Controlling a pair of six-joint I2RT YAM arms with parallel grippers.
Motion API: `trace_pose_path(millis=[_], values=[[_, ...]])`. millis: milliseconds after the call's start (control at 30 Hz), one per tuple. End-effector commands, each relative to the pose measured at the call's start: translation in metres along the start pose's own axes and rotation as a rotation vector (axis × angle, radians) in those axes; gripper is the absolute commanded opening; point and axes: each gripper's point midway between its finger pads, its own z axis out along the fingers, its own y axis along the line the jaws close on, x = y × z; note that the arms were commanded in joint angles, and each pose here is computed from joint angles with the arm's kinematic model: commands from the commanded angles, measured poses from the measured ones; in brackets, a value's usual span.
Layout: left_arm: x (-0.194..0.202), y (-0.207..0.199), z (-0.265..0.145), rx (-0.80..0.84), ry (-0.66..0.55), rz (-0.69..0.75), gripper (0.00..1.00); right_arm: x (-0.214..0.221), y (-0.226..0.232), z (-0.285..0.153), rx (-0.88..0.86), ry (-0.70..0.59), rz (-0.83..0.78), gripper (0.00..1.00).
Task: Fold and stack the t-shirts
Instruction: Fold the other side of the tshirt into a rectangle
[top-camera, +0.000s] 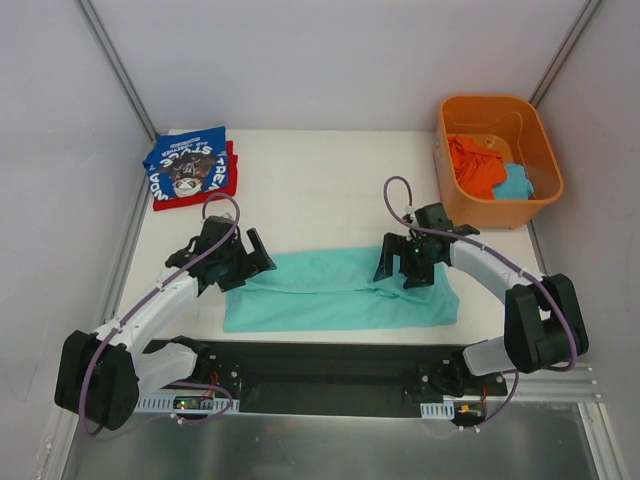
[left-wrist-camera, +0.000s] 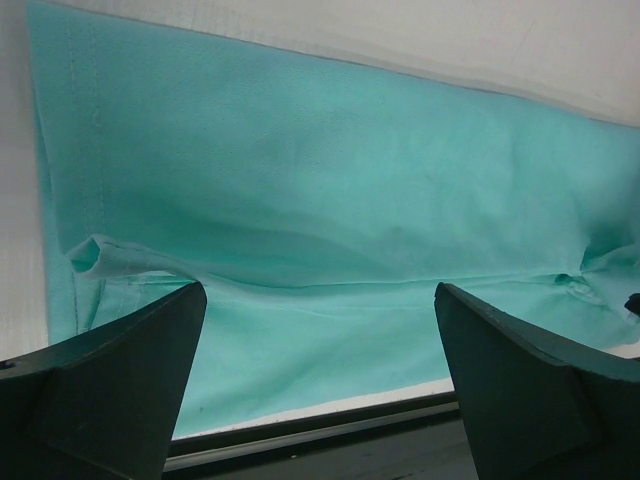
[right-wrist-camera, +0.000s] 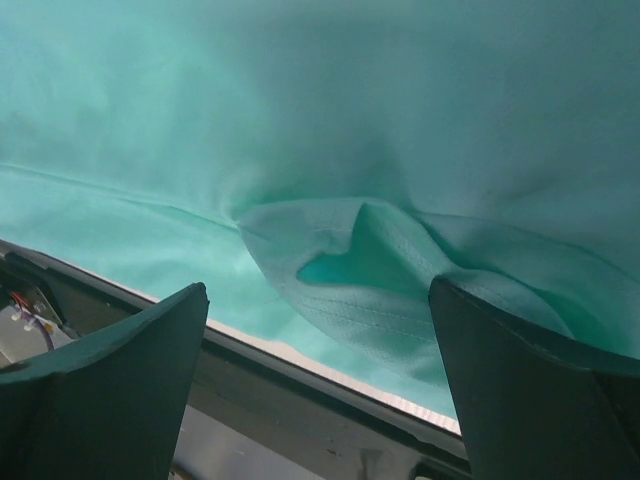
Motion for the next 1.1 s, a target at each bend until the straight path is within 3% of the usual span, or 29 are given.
trace_pose_path(millis=[0,400,633,867,1000,1067], values=[[0.005,0.007,0.005,-0.019,-0.001,-0.019,0.99,0.019,0.013,-0.005,-0.065,0.007,-0.056,0.97],[0.000,0.006,0.007,-0.033,-0.011,-0.032,0.99,0.114,-0.006,-0.015,0.060,0.028,-0.032,0.97],[-0.017,-0.037,-0.002,0.076,-0.013,0.031,0.99,0.065,0.000,-0.080,0.171,-0.215,-0.084,0.97],[-0.008,-0.054,0.008,0.083,0.042,0.110,0.99,0.066,-0.013,-0.066,0.211,-0.174,0.029,0.97],[0.007,-0.042,0.023,0.036,0.111,0.113,0.99,0.046,-0.010,-0.042,0.122,-0.157,0.134,0.97],[0.014,-0.033,0.032,0.005,0.144,0.115,0.99,0.048,0.010,-0.036,0.006,-0.080,0.119,0.97]])
